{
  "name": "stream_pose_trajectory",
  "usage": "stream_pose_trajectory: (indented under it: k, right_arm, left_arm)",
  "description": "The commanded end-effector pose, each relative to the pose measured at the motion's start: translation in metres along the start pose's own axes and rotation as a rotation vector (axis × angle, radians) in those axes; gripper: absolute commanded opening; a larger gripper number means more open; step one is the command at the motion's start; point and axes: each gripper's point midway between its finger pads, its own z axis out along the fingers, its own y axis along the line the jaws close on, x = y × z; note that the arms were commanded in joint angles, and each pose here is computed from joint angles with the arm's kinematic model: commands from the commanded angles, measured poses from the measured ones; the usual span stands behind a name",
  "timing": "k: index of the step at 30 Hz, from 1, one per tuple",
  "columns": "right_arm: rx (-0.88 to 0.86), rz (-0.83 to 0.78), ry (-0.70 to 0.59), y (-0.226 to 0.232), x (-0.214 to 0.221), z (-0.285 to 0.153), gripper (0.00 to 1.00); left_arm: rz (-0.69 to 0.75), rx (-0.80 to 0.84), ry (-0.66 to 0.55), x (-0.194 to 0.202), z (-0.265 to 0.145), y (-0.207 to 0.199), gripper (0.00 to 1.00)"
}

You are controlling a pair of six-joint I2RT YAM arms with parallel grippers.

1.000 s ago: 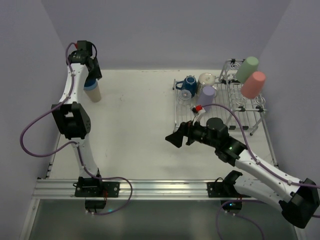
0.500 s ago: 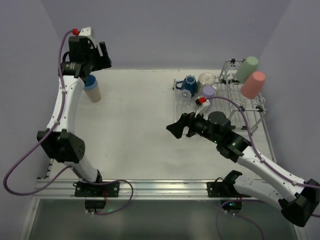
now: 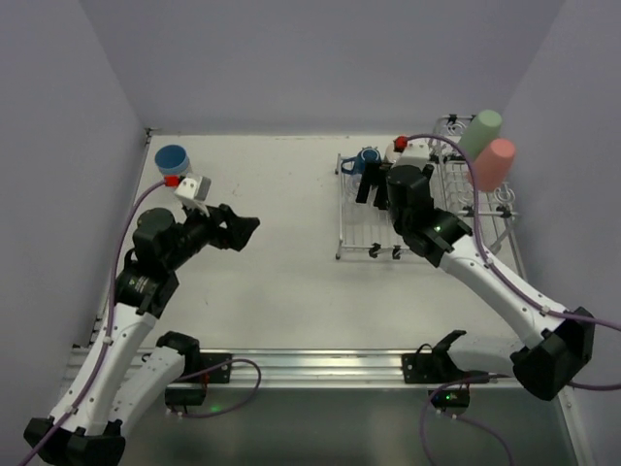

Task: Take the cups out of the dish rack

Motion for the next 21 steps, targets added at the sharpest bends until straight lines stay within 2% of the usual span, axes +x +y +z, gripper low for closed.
stream_pose_trajectory:
  k: [1,6,13,21]
  right_arm:
    - [0.233,-0.034,-0.035,-0.028,-0.011,0.019,0.96]
    - [0.391,-0.010,-0.049,-0.039,-0.007,0.046,0.97]
    - [0.546,0.058,-0.025,-0.067,0.007,0.076,0.98]
    - [0.617,0.087,0.018,-0.087,0.023,0.094,0.99]
  left_arm:
    - [0.021,0.097,-0.066,0.005,-0.014,-0.017,0.85]
    - [0.113,0.121,-0.017,0.035,-0.018,-0.033,0.85]
    - [0.164,0.184,-0.009,0.043,-0.029,-0.059,0.86]
    - [0.186,0.237,-0.006,0.048,-0.036,-0.078,0.86]
